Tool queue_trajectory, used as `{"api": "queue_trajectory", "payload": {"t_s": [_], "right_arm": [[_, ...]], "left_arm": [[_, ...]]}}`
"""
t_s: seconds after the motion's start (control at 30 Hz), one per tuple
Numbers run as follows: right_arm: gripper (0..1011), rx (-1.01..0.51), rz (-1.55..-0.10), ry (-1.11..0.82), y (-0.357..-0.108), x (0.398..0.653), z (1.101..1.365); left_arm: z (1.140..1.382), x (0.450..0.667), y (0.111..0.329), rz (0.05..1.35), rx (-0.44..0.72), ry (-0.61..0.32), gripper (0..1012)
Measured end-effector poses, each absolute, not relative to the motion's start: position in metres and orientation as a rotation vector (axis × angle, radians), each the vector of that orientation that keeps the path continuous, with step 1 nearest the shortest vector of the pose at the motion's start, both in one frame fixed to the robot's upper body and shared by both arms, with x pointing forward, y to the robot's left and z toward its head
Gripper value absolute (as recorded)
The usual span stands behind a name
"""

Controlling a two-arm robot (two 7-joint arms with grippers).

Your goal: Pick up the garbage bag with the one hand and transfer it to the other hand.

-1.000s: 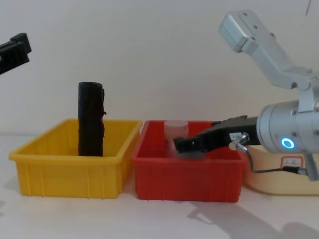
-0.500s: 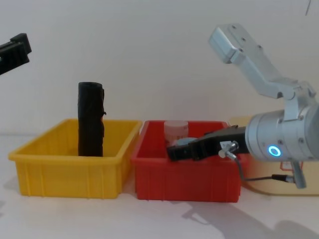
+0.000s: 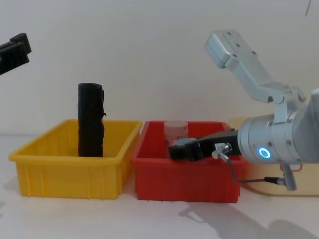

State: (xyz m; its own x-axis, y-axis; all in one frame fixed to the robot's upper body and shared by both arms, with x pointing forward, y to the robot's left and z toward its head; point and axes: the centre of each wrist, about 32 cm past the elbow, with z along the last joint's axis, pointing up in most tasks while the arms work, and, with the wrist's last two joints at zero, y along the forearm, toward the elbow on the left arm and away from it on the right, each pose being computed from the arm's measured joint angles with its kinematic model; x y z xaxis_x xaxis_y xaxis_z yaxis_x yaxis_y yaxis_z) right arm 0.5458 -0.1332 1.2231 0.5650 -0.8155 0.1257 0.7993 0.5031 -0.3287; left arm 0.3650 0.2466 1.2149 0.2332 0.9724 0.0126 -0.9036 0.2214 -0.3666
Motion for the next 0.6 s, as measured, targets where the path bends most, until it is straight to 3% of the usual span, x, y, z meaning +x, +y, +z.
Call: {"api": "queue_trajectory", "payload": {"t_s": [0.1, 0.6], "right_arm": [[666, -0.369, -0.986, 0.051, -0.133, 0.547, 1.223], [666, -0.296, -1.041, 0.045, -0.136, 0.549, 1.239]], "left_arm": [[1.215, 0.365, 0.247, 1.316, -0.309, -0.261, 1001], [1.215, 0.365, 0.247, 1.316, -0.309, -0.261, 1001]]}}
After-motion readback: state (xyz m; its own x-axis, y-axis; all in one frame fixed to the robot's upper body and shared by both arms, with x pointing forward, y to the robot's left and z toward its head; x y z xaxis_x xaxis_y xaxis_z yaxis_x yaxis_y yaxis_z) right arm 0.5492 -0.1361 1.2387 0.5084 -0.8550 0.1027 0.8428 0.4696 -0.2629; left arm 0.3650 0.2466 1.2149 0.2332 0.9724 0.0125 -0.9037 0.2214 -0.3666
